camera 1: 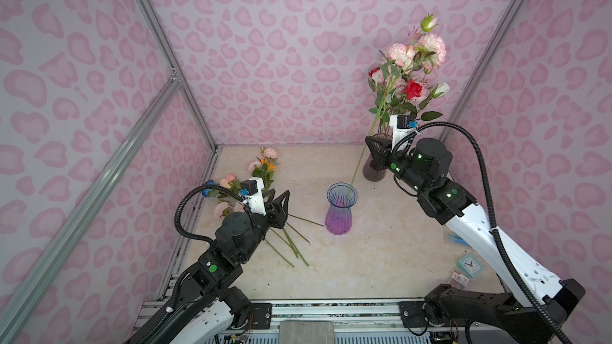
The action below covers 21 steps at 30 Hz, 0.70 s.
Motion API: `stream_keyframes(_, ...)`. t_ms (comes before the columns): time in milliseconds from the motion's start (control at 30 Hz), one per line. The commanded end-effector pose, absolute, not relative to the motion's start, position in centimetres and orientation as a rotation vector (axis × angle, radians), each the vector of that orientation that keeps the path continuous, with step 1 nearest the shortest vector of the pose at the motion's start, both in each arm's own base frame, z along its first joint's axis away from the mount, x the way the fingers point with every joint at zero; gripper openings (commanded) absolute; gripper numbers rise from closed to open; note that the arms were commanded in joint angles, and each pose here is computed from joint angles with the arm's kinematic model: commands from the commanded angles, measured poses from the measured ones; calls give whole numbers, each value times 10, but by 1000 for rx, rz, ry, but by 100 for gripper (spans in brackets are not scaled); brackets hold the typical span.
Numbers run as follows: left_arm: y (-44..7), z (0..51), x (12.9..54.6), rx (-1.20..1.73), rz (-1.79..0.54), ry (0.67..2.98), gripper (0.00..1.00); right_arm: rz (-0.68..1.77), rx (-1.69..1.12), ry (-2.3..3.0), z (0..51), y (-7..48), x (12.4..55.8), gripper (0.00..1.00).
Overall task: Arrange the flowers into the vase
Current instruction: 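Lower the pink rose stem into the blue-purple vase with the right gripper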
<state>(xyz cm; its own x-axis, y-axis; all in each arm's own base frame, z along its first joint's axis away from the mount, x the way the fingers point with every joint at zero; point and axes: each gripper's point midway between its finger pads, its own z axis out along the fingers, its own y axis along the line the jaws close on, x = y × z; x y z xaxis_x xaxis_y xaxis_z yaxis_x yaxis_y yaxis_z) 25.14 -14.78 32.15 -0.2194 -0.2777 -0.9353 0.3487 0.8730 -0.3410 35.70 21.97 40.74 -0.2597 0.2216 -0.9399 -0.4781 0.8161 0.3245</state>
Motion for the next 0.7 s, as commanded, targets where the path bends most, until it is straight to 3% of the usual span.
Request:
stream_keyframes(0,-145,316,255,14,-568,1709,52,696,-203,1737,385,228,361,0)
stream_keyframes(300,-145,292,260,-37,-564,1758,51,746,-237,1860,315,258,351,0)
stream_keyframes(667,-139,285,264,-80,-532,1773,51,732,-242,1913,292,259,337,20)
